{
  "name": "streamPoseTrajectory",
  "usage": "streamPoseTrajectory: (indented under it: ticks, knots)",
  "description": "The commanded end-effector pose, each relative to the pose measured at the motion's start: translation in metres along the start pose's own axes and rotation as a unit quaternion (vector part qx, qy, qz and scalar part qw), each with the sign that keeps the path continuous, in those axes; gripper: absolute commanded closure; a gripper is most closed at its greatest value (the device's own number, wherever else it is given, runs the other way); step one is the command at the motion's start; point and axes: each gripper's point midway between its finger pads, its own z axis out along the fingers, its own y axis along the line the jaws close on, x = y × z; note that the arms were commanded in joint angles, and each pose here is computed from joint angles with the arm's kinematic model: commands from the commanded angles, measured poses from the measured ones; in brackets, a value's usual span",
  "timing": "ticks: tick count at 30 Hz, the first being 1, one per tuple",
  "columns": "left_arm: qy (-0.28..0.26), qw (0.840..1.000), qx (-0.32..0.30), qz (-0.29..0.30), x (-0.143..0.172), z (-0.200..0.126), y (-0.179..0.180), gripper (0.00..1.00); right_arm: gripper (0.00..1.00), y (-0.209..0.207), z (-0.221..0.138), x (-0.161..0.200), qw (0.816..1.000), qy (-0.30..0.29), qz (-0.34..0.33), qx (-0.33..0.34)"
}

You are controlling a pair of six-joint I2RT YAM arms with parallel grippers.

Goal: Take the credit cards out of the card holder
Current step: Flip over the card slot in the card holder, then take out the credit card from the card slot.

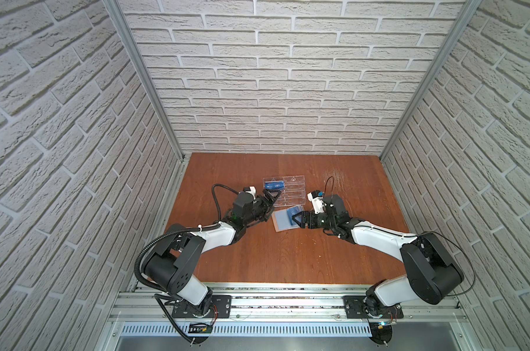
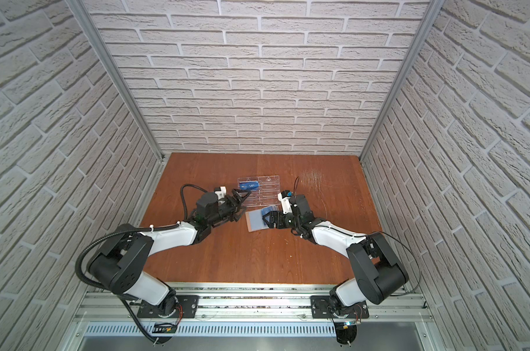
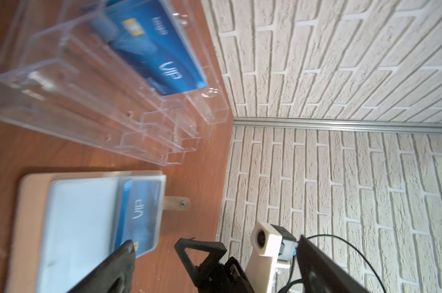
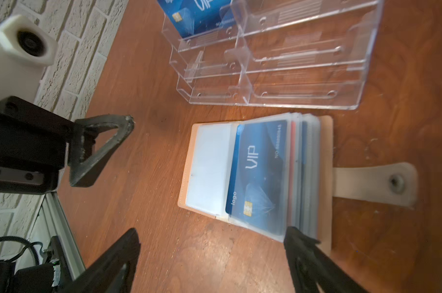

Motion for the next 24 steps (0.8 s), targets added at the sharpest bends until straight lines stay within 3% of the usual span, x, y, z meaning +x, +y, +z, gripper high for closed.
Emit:
streamPoseTrajectory:
  ticks: [1,11,24]
  knots:
    - [0.021,1.0,-0.008,0.017,0.009,0.013,0.001,0.02,0.11,-0.019,-0.001,-0.008,0.999,-0.006,0.002,0.046]
    - [0.056,0.998,-0.025,0.018,0.037,0.062,0.019,0.02,0.19,-0.04,0.019,-0.001,0.998,0.023,0.039,0.053]
    - [0.069,0.997,-0.039,-0.002,0.048,0.073,0.056,0.02,0.36,-0.053,0.033,0.01,0.995,0.049,0.06,0.062]
